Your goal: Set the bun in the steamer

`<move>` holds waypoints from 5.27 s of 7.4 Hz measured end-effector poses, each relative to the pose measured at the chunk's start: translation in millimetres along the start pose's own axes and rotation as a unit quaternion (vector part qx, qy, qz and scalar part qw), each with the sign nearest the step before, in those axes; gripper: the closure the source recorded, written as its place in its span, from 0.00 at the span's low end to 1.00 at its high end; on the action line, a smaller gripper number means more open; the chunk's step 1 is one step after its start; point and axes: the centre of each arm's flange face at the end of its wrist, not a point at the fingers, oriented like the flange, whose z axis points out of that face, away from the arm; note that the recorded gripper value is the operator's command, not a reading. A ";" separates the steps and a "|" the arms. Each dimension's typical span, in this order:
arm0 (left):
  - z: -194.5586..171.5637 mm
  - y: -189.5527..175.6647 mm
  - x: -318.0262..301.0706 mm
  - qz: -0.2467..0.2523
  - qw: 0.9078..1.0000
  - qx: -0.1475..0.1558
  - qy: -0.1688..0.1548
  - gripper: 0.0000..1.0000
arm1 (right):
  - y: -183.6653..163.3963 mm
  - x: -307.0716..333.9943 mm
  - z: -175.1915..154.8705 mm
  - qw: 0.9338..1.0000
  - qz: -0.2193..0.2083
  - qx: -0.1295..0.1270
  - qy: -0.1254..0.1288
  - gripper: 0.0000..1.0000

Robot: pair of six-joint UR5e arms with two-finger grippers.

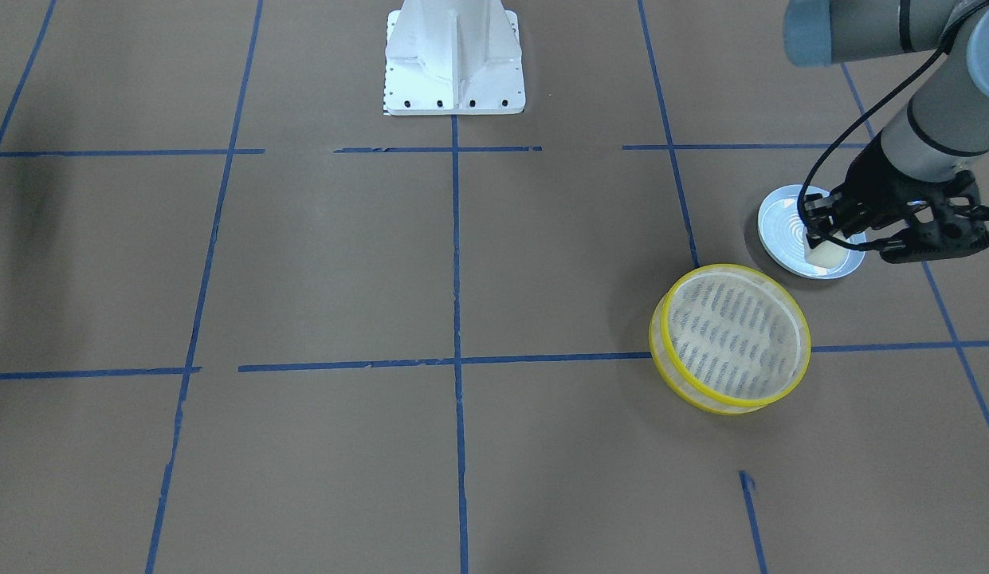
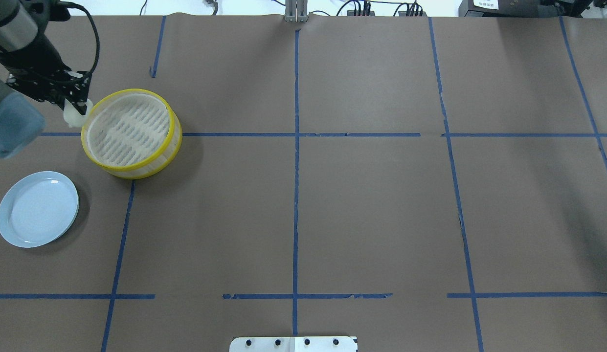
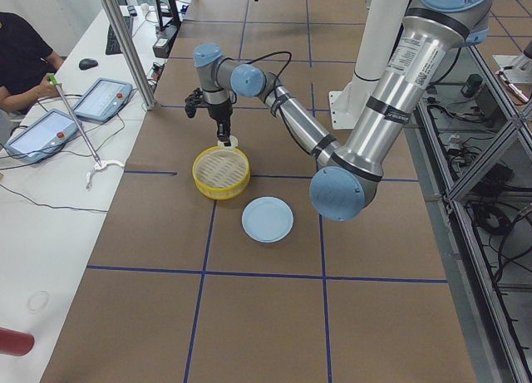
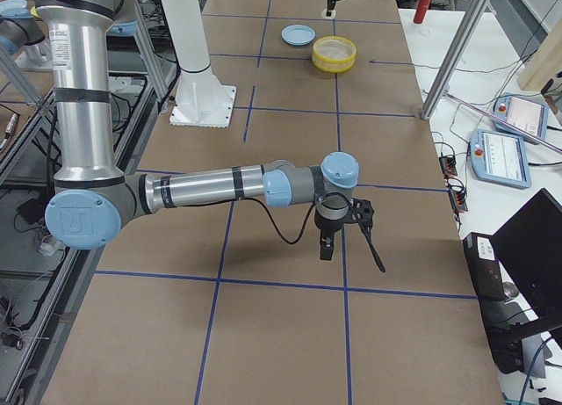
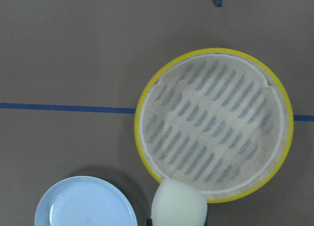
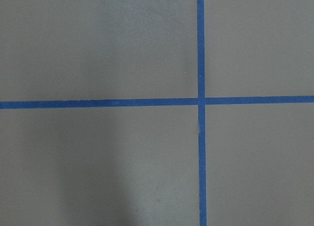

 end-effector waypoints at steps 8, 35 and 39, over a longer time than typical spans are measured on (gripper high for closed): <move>133.3 -29.2 18.8 0.006 1.000 0.005 0.010 0.69 | 0.0 0.0 0.0 1.000 0.000 0.000 0.000 0.00; 38.4 103.2 -449.3 0.009 0.998 0.063 -0.017 0.00 | 0.0 0.0 0.0 1.000 0.000 0.000 0.000 0.00; 42.2 105.7 -440.6 0.005 0.998 0.054 0.044 0.00 | 0.0 0.0 0.0 1.000 0.000 0.000 0.000 0.00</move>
